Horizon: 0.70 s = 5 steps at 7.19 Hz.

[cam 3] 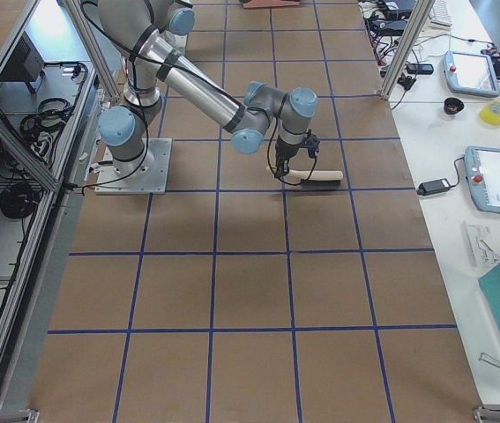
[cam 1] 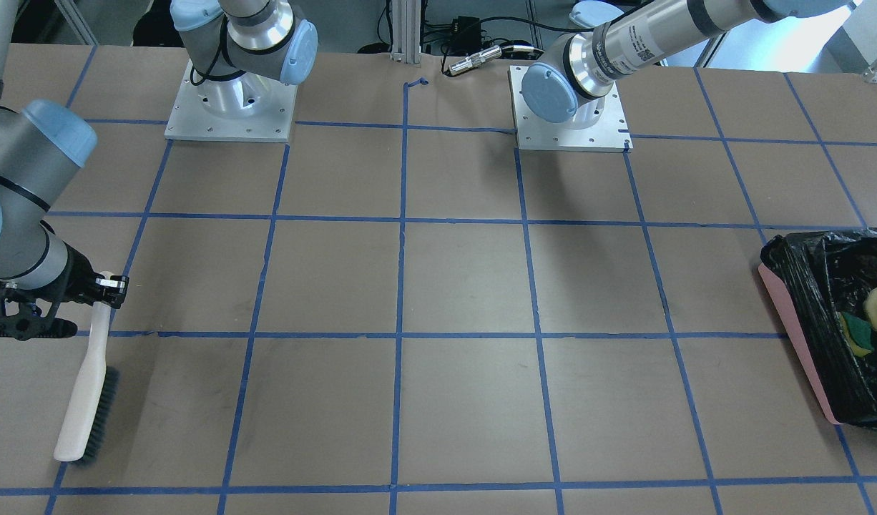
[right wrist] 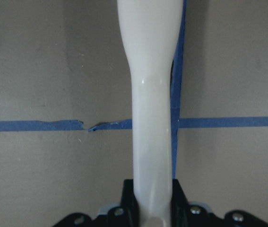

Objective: Sweep and dump trash into bin
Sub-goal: 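Tip the dustpan over the black bin with the left gripper to dump the items, then bring the empty dustpan back with the left gripper while the right sets down the brush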

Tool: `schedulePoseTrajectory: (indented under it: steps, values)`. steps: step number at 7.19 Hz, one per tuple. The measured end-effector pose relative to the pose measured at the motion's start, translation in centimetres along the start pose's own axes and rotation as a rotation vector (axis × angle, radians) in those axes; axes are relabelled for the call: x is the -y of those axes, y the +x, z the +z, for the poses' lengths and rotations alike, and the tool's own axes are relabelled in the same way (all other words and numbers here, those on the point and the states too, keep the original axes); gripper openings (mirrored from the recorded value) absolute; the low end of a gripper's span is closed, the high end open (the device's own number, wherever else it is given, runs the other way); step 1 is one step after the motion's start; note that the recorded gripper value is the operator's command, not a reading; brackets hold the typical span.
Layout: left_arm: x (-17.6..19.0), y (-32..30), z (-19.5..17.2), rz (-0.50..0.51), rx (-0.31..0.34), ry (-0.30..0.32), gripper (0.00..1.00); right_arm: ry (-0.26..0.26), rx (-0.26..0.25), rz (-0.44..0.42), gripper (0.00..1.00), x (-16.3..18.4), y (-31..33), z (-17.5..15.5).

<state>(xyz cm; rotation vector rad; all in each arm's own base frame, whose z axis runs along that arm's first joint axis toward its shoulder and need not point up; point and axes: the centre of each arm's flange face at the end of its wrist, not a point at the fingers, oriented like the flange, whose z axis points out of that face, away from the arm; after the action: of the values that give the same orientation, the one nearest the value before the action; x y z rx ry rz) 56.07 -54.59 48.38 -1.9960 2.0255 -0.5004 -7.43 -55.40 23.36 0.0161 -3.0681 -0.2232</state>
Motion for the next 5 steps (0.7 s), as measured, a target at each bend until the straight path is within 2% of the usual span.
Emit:
schedulePoseTrajectory:
  steps: [1,3,5]
  values:
    - [-0.8,-0.1,-0.2,0.022,0.022,-0.043,0.00,-0.002,0.002,-0.003,0.43,0.0,0.0,0.1]
    - [-2.9,0.6,-2.0,0.059,0.036,-0.093,0.00,-0.001,0.002,-0.005,0.69,0.0,0.0,0.1]
    - [-4.3,1.3,-6.0,0.076,-0.003,-0.089,0.00,-0.002,0.002,-0.004,0.74,0.0,0.0,0.1]
